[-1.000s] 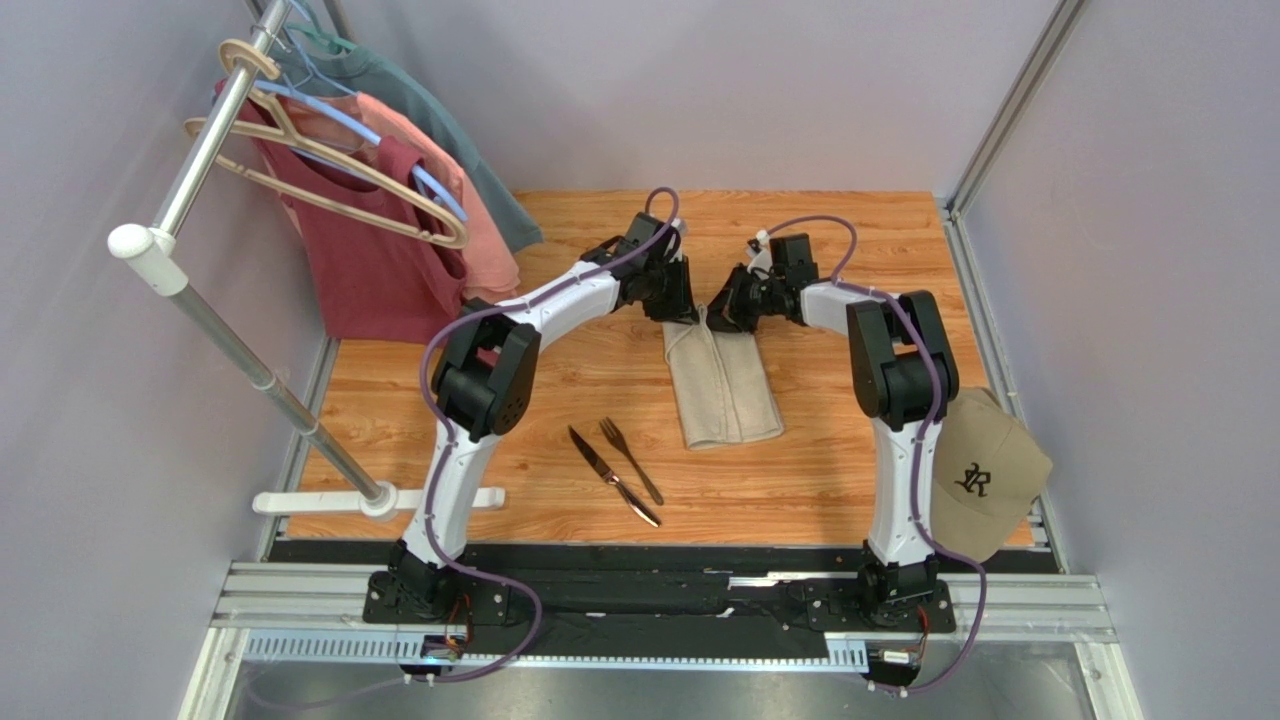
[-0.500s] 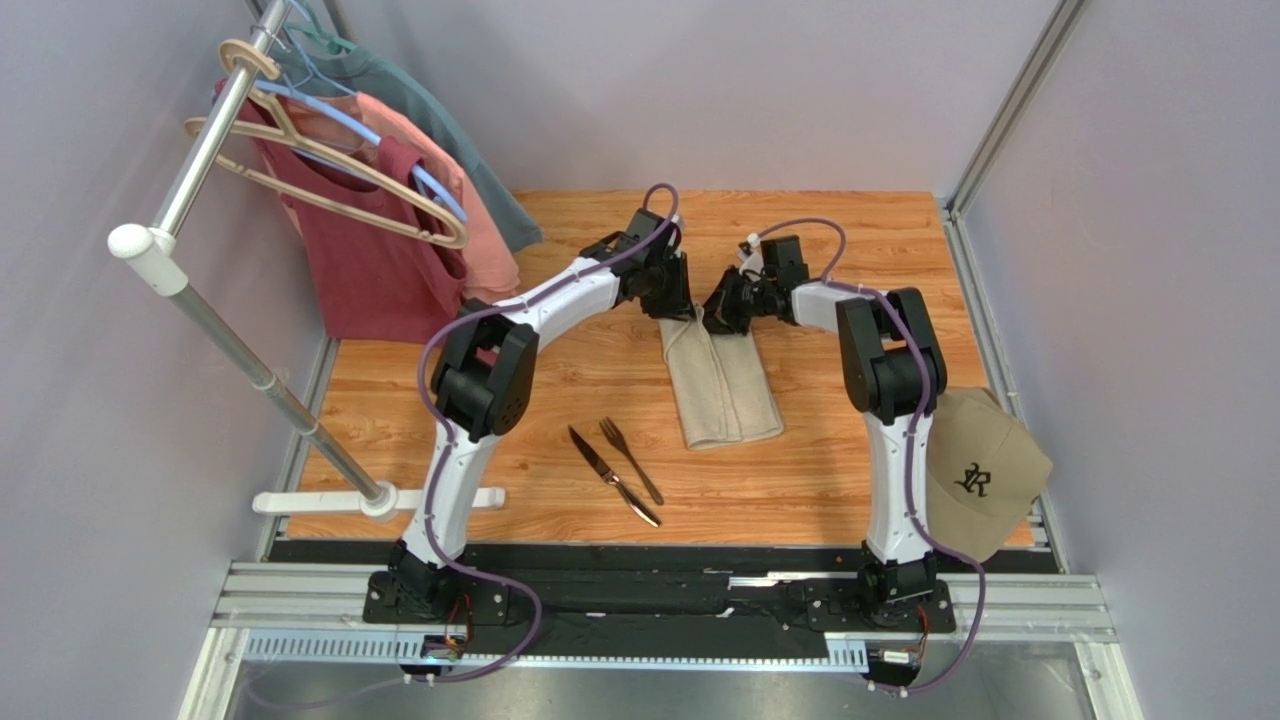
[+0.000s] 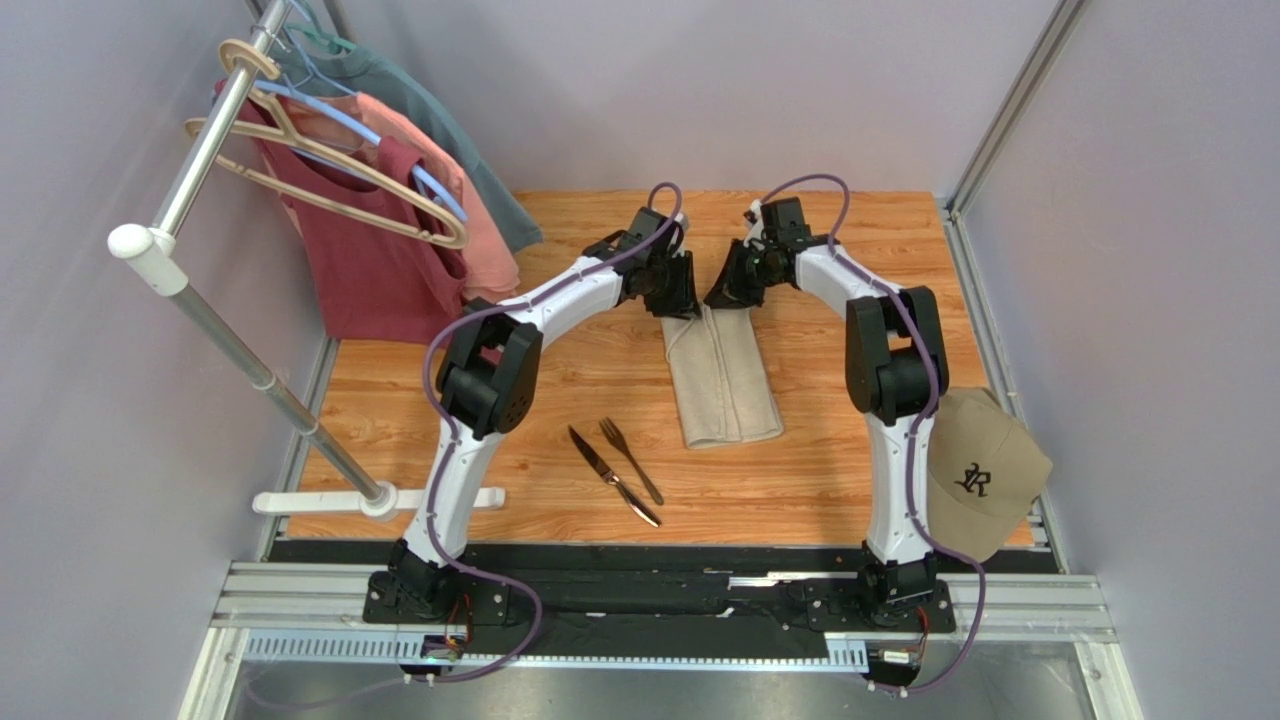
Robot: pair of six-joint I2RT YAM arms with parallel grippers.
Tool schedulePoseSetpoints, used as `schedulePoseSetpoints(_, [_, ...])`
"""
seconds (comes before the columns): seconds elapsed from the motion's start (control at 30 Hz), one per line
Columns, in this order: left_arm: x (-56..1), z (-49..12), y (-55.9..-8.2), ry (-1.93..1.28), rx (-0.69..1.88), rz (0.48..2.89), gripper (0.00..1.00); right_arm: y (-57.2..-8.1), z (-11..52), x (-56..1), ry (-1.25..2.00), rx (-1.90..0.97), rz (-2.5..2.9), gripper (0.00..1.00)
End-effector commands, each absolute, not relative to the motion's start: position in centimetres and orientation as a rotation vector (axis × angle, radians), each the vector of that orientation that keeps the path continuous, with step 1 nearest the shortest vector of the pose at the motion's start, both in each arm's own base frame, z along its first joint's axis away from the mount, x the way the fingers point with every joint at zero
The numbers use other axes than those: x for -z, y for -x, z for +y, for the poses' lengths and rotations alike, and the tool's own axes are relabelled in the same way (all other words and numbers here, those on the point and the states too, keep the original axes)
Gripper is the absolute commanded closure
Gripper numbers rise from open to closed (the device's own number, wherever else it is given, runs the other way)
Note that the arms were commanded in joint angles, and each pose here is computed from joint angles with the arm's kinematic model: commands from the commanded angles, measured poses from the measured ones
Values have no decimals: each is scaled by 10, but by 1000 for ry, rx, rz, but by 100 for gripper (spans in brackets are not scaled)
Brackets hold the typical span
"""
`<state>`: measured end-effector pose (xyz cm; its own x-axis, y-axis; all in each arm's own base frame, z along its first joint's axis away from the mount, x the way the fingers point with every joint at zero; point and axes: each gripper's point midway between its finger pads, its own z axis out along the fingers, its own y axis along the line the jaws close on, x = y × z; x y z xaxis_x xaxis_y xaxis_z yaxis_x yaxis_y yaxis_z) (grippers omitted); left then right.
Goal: Fold the napkin into a case and place the utensils inside
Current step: Smooth out the 2/3-rectangle-folded napkin at the center of the board.
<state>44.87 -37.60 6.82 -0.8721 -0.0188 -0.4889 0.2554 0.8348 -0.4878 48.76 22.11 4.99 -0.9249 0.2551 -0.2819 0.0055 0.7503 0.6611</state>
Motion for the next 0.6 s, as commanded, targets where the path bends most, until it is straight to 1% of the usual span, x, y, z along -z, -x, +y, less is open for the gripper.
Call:
schedulePoseSetpoints(0.0, [-120,-390,-452,-252,870,2405,66,-491,175,-93,-151,-637,2586,93])
schedulePoseSetpoints(0.07, [-123,-389,-446,-257,880,2409,64,-480,165,-90,-154,-570,2609,92])
schedulePoseSetpoints(0.1, [-131,-389,-443,-261,891,2395,63,-477,161,-104,-160,-546,2579,91])
schedulePoseSetpoints(0.13, [-130,-388,-439,-262,893,2406,62,-461,157,-89,-176,-523,2622,90])
schedulePoseSetpoints(0.2, [-135,-391,-432,-277,904,2406,62,-450,154,-90,-174,-514,2605,86])
schedulePoseSetpoints(0.23, [-132,-391,-429,-281,903,2416,62,-433,152,-90,-175,-515,2609,84])
schedulePoseSetpoints(0.27, [-133,-392,-426,-289,909,2416,62,-425,153,-87,-177,-526,2609,78])
schedulePoseSetpoints(0.3, [-133,-397,-423,-304,919,2415,62,-421,162,-90,-154,-582,2586,77])
schedulePoseSetpoints(0.33, [-130,-399,-422,-309,927,2418,64,-415,165,-96,-152,-620,2575,76])
schedulePoseSetpoints(0.37, [-120,-402,-421,-311,940,2439,69,-401,170,-85,-167,-661,2608,76])
schedulePoseSetpoints(0.43, [-118,-406,-424,-303,950,2457,75,-387,185,-87,-121,-753,2602,78])
schedulePoseSetpoints(0.47, [-111,-406,-426,-305,934,2470,80,-374,188,-78,-107,-771,2626,80])
schedulePoseSetpoints(0.57, [-113,-404,-431,-311,906,2457,85,-357,209,-82,-32,-882,2600,82])
